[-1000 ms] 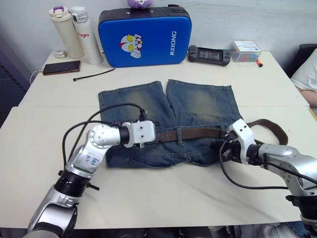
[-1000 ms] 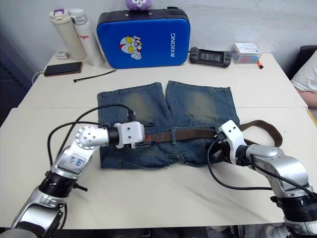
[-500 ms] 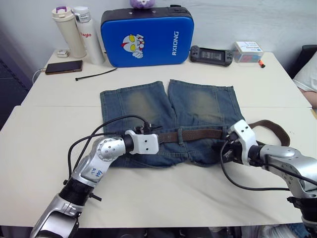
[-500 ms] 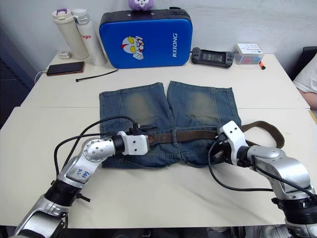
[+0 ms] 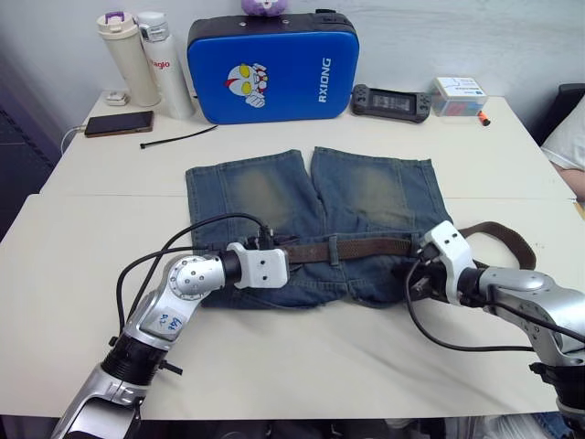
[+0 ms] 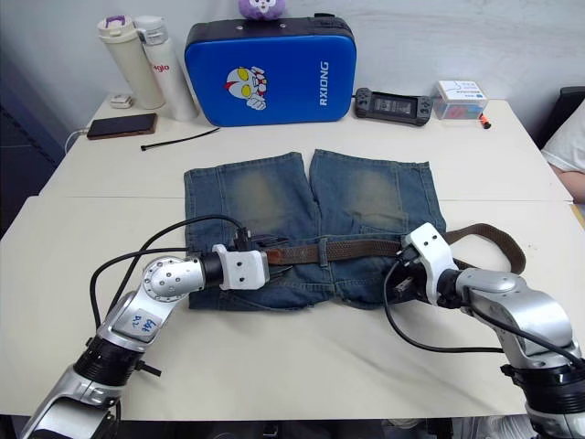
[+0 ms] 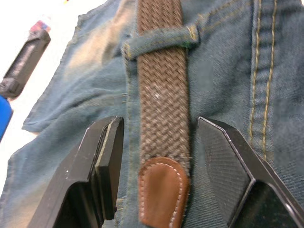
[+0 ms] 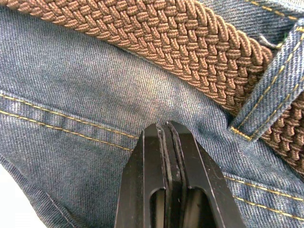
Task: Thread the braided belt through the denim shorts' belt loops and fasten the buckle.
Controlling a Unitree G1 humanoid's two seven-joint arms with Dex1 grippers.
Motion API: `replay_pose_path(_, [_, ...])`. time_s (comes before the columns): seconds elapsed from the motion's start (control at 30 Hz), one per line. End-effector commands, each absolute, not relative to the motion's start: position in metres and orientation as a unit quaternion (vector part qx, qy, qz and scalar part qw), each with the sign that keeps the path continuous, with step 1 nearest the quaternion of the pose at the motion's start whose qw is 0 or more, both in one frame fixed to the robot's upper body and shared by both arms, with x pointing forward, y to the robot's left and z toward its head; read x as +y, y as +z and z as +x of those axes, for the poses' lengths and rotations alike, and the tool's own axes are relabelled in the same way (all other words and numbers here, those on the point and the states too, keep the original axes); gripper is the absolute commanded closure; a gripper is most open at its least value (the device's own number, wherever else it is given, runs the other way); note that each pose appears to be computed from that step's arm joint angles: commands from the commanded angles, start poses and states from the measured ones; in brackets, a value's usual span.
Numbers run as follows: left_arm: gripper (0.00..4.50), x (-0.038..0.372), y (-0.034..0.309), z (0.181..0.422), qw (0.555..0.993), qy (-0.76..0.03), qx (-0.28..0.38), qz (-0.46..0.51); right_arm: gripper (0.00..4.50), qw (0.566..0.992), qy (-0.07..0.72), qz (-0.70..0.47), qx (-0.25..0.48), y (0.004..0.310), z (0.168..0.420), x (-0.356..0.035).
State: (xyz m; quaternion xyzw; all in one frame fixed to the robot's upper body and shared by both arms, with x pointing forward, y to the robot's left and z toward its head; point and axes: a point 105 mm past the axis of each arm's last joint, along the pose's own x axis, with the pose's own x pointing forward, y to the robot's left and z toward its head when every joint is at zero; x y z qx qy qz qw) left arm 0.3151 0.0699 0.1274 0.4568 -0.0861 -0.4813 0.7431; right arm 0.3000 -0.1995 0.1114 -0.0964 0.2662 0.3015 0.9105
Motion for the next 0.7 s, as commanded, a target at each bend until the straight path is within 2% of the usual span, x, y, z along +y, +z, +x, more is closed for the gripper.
replay_pose_path(0.03, [1.71, 0.072, 0.124, 0.323, 0.75, -0.465, -0.059, 0.467, 4.5, 0.908, 0.277, -0.094, 0.3, 0.095, 0.296, -0.208])
replay_pose_path(0.23, [1.71, 0.077, 0.123, 0.333, 0.782, -0.434, -0.022, 0.446, 4.5, 0.908, 0.275, -0.093, 0.302, 0.095, 0.293, -0.209])
replay_pose_path(0.37, [2.8, 0.074, 0.126, 0.33, 0.783, -0.44, -0.023, 0.438, 4.5, 0.908, 0.275, -0.092, 0.303, 0.094, 0.292, -0.209])
replay_pose_path(0.5, [4.32, 0.08, 0.15, 0.335, 0.8, -0.409, -0.056, 0.435, 4.5, 0.907, 0.276, -0.091, 0.304, 0.094, 0.292, -0.209])
replay_pose_path(0.53, [4.47, 0.083, 0.161, 0.337, 0.807, -0.394, -0.067, 0.436, 4.5, 0.907, 0.275, -0.09, 0.305, 0.093, 0.292, -0.209])
replay_pose_path(0.7, [4.47, 0.099, 0.179, 0.335, 0.813, -0.371, -0.071, 0.443, 4.5, 0.907, 0.271, -0.087, 0.311, 0.091, 0.293, -0.213])
